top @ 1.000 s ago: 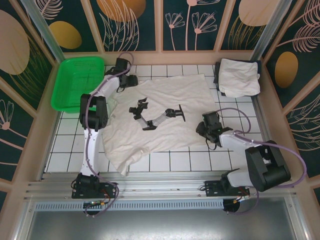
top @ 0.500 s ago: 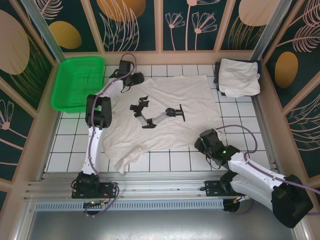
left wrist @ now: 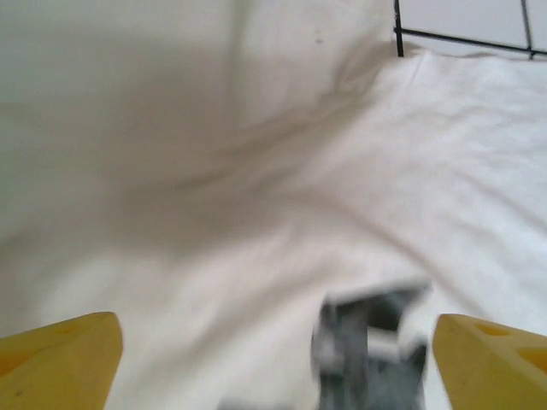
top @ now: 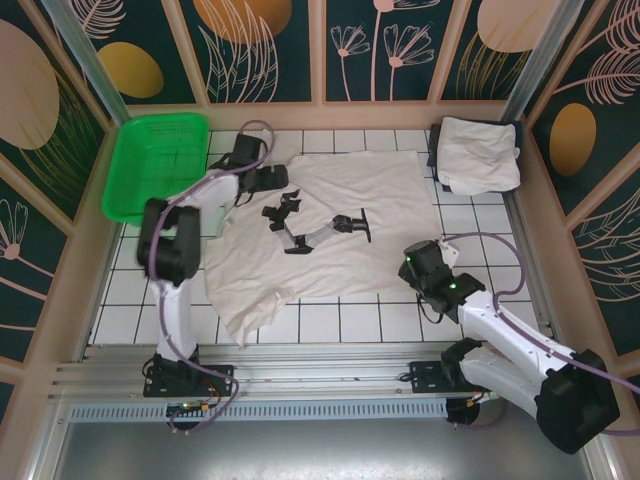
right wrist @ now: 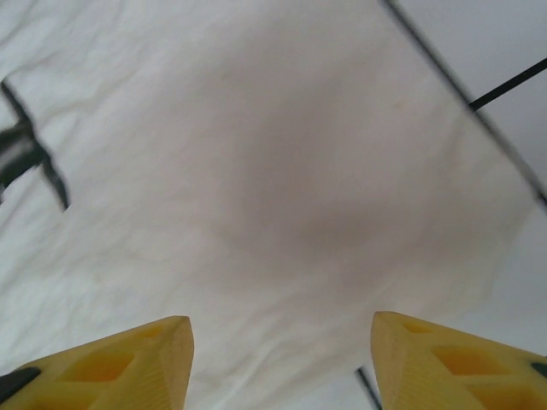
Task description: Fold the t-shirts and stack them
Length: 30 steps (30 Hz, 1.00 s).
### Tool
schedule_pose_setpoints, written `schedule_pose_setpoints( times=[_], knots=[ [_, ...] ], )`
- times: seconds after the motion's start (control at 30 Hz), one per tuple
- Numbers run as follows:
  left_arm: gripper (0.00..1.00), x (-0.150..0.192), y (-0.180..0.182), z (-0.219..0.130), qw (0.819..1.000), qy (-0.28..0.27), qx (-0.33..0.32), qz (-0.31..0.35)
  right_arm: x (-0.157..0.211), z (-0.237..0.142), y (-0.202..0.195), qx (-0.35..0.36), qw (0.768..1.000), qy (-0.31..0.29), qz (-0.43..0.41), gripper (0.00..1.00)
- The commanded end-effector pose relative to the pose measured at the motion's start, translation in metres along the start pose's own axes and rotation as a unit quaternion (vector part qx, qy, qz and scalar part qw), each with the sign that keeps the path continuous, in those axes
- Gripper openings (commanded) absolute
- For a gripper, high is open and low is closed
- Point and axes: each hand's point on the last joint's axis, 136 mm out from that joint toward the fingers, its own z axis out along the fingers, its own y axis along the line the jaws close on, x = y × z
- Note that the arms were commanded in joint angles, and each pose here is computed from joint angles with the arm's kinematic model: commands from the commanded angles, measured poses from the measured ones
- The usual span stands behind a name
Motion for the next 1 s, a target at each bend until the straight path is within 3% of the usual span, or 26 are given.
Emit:
schedule_pose_setpoints(
  times=[0.0,0.07,0.23,0.33,0.4,0.53,0.67,0.83,0.97],
  knots=[
    [0.99,-0.004,0.02,-0.071,0.996,-0.073,-0.047,-0.012,-0.009,0.0,-0.013,0.011,1.0,-0.004,0.003,0.64],
    [0.99,0.027,0.028,-0.099,0.996,-0.066,-0.054,-0.032,-0.011,0.002,-0.018,0.01,1.0,-0.003,0.013,0.71],
    [0.98,0.154,0.021,-0.126,0.998,0.001,-0.031,-0.054,-0.011,0.01,-0.023,0.012,1.0,0.018,0.017,0.72],
    [0.92,0.219,0.021,-0.134,0.995,0.048,-0.016,-0.085,-0.014,0.018,-0.026,0.026,0.999,0.028,0.013,0.72],
    [0.86,0.245,0.024,-0.145,0.992,0.059,-0.015,-0.111,-0.016,0.022,-0.027,0.036,0.999,0.039,0.011,0.72],
    [0.82,0.27,0.021,-0.172,0.987,0.044,-0.004,-0.156,-0.015,0.025,-0.035,0.05,0.997,0.055,0.013,0.73],
    [0.82,0.293,0.019,-0.185,0.985,0.071,-0.023,-0.156,-0.01,0.026,-0.047,0.067,0.995,0.066,0.036,0.78],
    [0.82,0.304,0.001,-0.209,0.99,0.103,-0.076,-0.062,-0.015,0.028,-0.054,0.057,0.993,0.077,0.067,0.8],
    [0.79,0.324,0.004,-0.233,0.978,0.145,-0.147,0.009,-0.022,0.029,-0.06,0.043,0.991,0.083,0.099,0.82]
  ],
)
